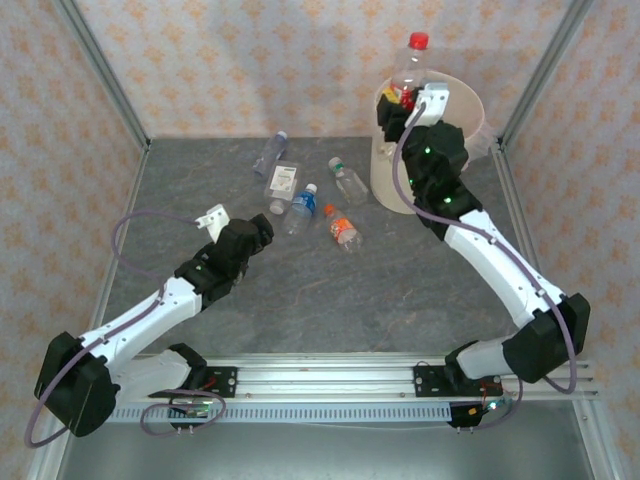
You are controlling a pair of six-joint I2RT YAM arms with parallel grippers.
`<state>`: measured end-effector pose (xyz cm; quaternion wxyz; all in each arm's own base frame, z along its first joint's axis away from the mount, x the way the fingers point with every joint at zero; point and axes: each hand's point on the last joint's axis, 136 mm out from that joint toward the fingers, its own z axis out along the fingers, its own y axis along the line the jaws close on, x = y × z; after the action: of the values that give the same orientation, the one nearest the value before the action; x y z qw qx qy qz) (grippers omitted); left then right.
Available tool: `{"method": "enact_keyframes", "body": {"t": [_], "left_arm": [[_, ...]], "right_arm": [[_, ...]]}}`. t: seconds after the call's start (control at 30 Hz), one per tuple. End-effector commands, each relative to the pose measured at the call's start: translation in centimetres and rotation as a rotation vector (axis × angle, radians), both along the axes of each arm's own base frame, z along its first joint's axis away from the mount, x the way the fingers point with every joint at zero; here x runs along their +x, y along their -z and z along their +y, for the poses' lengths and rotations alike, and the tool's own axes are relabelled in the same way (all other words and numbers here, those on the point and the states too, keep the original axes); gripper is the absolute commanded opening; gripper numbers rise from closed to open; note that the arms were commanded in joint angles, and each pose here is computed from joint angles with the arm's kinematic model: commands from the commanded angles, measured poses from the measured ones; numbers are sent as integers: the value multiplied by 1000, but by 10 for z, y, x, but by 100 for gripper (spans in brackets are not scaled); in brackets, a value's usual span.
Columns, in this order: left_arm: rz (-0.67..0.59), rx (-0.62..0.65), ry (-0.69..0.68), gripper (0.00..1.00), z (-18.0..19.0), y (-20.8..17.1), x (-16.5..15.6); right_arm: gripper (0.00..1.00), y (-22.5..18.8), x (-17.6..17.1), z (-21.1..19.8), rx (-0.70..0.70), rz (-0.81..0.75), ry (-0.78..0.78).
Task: Put the plastic bottles in the bin
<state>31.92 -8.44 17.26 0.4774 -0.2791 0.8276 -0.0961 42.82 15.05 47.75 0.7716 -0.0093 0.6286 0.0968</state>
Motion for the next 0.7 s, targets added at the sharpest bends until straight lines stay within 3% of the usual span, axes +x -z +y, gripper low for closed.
{"method": "enact_keyframes", "body": {"t": [0.0, 0.3, 0.67], "left_arm": [[-24, -5, -50, 100, 11, -8, -1], [-25, 8, -66, 100, 17, -6, -6], [-21, 17, -71, 100, 19, -3, -7]], "right_arm": [[47, -10, 19, -20, 5, -23, 55], [47, -6, 71, -90, -7, 5, 272], [52, 55, 120, -156, -206, 177, 414]]}}
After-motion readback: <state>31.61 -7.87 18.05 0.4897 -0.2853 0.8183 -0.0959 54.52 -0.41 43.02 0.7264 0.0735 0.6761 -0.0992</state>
